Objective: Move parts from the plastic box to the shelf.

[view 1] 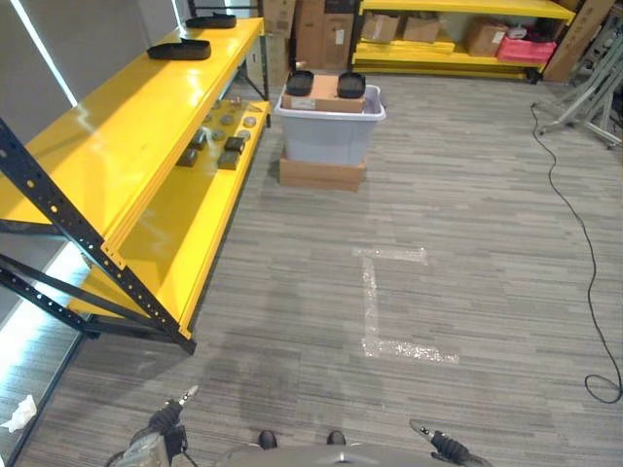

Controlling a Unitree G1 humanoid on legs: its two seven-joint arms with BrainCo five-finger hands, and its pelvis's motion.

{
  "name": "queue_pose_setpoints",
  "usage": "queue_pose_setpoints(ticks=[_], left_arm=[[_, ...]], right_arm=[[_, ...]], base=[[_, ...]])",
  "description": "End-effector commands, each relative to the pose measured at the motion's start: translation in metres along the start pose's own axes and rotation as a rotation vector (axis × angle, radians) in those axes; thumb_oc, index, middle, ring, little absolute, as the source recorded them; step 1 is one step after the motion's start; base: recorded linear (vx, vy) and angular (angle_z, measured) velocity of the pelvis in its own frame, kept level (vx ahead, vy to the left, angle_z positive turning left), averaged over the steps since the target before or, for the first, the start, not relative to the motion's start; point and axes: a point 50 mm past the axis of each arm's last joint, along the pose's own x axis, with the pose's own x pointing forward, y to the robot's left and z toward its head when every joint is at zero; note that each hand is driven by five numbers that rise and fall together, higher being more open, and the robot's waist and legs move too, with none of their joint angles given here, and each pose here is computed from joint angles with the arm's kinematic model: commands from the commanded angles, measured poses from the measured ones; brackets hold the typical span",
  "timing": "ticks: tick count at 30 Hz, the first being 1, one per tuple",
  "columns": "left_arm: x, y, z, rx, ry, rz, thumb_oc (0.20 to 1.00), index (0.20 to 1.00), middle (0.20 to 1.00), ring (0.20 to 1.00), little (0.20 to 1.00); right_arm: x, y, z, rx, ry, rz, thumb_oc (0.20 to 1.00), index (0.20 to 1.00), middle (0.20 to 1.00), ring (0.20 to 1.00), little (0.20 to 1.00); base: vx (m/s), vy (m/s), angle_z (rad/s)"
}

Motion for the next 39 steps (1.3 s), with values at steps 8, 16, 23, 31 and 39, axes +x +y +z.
queue_pose_setpoints(ticks=[8, 16, 23, 31, 39], left_arm=[[0.004, -0.002, 0.016, 0.041, -0.018, -0.031, 1.0, 1.0, 1.0, 1.0, 1.0], [0.003, -0.005, 0.006, 0.044, -0.006, -0.039, 1.0, 1.0, 1.0, 1.0, 1.0], [0.003, -0.024, 0.008, 0.04, -0.051, -0.107, 1.0, 1.0, 1.0, 1.0, 1.0], [-0.001, -0.039, 0.047, -0.013, -0.291, -0.112, 1.0, 1.0, 1.0, 1.0, 1.0], [-0.004, -0.041, 0.075, 0.187, -0.394, -0.151, 1.0, 1.0, 1.0, 1.0, 1.0]], right_arm=[[0.001, 0.002, -0.005, 0.018, 0.155, 0.125, 1.0, 1.0, 1.0, 1.0, 1.0], [0.003, 0.011, 0.002, -0.053, 0.085, 0.151, 1.0, 1.0, 1.0, 1.0, 1.0], [0.004, 0.031, 0.013, -0.101, -0.008, 0.182, 1.0, 1.0, 1.0, 1.0, 1.0], [0.001, 0.05, 0.055, -0.152, -0.264, 0.191, 1.0, 1.0, 1.0, 1.0, 1.0], [-0.001, 0.052, 0.085, -0.124, -0.359, 0.216, 1.0, 1.0, 1.0, 1.0, 1.0]], base=[[0.02, 0.009, -0.01], [0.05, 0.013, -0.03], [0.04, 0.062, -0.08], [0.06, 0.06, -0.02], [0.22, 0.073, -0.14]])
